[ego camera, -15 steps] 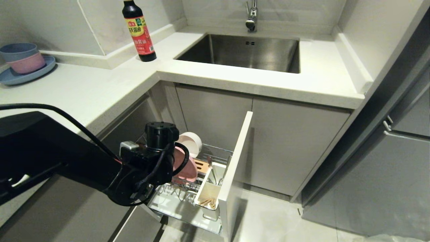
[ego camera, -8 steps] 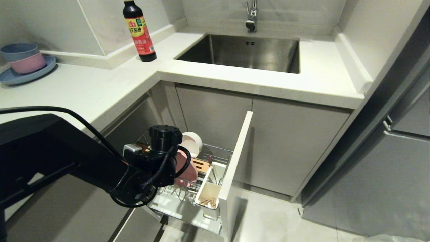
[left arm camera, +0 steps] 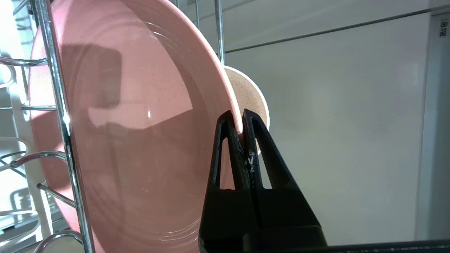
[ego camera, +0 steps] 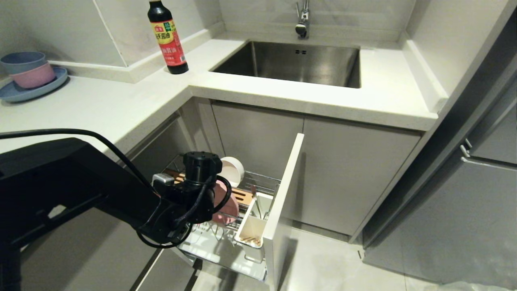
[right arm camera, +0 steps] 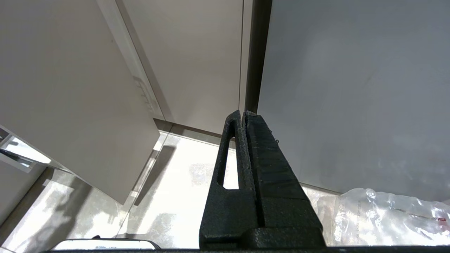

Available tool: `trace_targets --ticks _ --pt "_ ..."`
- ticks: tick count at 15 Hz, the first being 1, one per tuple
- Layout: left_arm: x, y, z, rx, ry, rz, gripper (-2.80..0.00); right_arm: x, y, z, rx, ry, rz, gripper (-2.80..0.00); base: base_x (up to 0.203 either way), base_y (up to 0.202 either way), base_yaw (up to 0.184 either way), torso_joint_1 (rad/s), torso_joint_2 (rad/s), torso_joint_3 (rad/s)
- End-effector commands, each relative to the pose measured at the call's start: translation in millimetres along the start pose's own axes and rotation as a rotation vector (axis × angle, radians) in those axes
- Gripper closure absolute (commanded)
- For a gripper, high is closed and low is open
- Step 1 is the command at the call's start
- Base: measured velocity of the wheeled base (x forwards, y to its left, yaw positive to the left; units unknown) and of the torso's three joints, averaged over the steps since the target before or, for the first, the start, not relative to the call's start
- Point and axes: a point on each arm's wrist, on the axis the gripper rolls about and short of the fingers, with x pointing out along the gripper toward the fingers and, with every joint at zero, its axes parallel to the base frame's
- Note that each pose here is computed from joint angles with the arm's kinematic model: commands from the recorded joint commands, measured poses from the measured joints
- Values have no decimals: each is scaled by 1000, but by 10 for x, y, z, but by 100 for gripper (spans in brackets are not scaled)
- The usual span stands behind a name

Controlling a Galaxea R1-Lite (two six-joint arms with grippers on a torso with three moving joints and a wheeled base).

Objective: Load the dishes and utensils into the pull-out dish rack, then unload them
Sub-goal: Pick up the plate and place it in the cupboard

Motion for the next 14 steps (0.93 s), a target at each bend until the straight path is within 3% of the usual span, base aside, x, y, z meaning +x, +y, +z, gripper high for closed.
trace_targets --ticks 1,8,9,10,14 --pt "14 5 -10 -10 -5 -1 0 -1 0 0 0 -1 1 0 0 0 0 0 0 0" --pt "-22 -20 17 -14 -6 -6 0 0 0 0 0 1 1 0 0 0 0 0 0 0" --pt "-25 -18 20 -12 -7 -5 -50 0 0 -1 0 0 1 0 0 0 0 0 0 0" --pt "-30 -24 25 -13 -9 -6 -280 0 0 1 0 0 1 0 0 0 0 0 0 0" --pt "-80 -60 67 -17 -10 -15 -280 0 0 1 0 0 0 0 0 0 0 0 0 0"
